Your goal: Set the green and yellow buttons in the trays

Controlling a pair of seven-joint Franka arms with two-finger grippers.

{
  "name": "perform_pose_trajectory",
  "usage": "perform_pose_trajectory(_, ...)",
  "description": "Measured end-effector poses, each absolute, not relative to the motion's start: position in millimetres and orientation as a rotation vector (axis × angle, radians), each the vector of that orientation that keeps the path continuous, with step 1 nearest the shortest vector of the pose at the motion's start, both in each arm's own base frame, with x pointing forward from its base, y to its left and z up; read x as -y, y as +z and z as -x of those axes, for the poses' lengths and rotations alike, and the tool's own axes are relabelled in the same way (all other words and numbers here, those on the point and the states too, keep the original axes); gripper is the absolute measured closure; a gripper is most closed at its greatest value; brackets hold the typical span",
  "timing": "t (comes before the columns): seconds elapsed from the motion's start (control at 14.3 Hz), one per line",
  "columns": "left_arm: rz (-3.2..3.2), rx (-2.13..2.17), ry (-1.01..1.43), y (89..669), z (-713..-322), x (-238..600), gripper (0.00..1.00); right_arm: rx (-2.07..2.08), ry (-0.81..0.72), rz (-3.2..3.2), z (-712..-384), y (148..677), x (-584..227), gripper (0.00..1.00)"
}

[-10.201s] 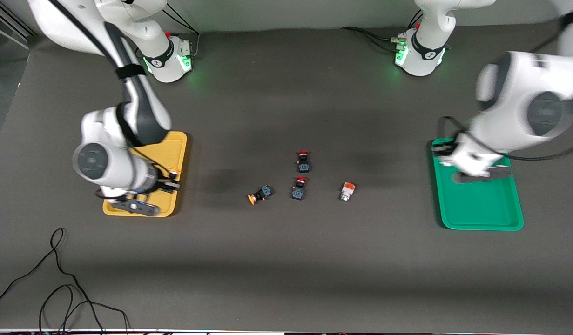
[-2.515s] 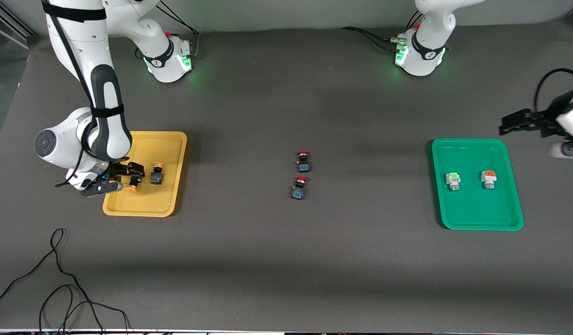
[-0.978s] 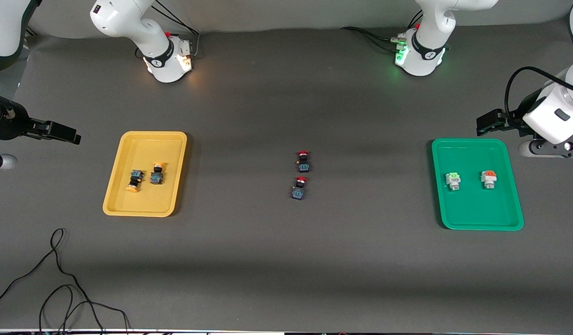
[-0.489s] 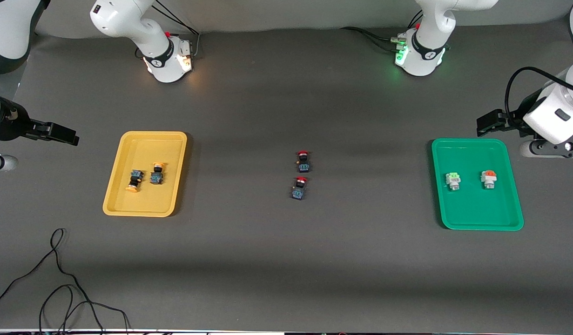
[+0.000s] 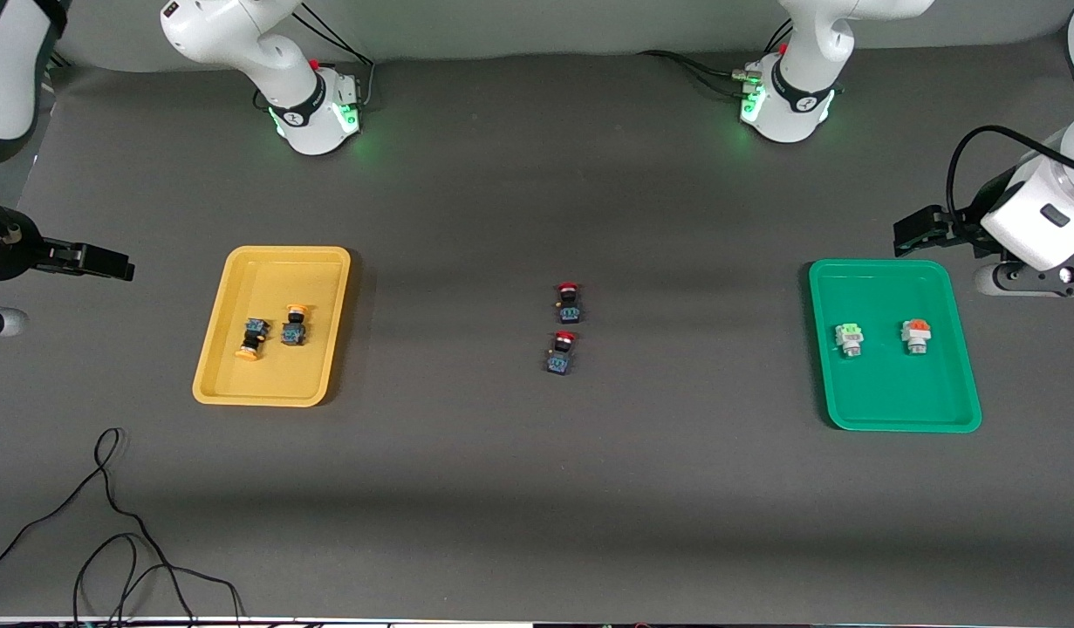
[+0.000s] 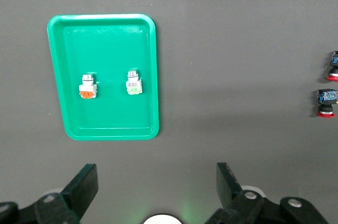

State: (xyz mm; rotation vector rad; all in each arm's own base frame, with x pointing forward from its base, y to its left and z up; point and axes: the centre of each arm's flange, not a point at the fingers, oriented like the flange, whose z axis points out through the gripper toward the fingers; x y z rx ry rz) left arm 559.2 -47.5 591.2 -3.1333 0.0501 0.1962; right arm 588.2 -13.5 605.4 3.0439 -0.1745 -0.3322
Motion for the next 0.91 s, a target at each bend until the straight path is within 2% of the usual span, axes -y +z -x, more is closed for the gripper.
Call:
perform_pose_trajectory(0.7, 3.134, -0.05, 0.184, 592, -560, 48, 0.0, 0.067, -0.329, -3.052, -575, 619, 36, 0.0)
perform_pose_trajectory(0.91, 3.135, -0.05, 0.176, 592, -561, 48, 0.0, 0.103, -0.23, -3.069, -564, 628, 54, 0.0)
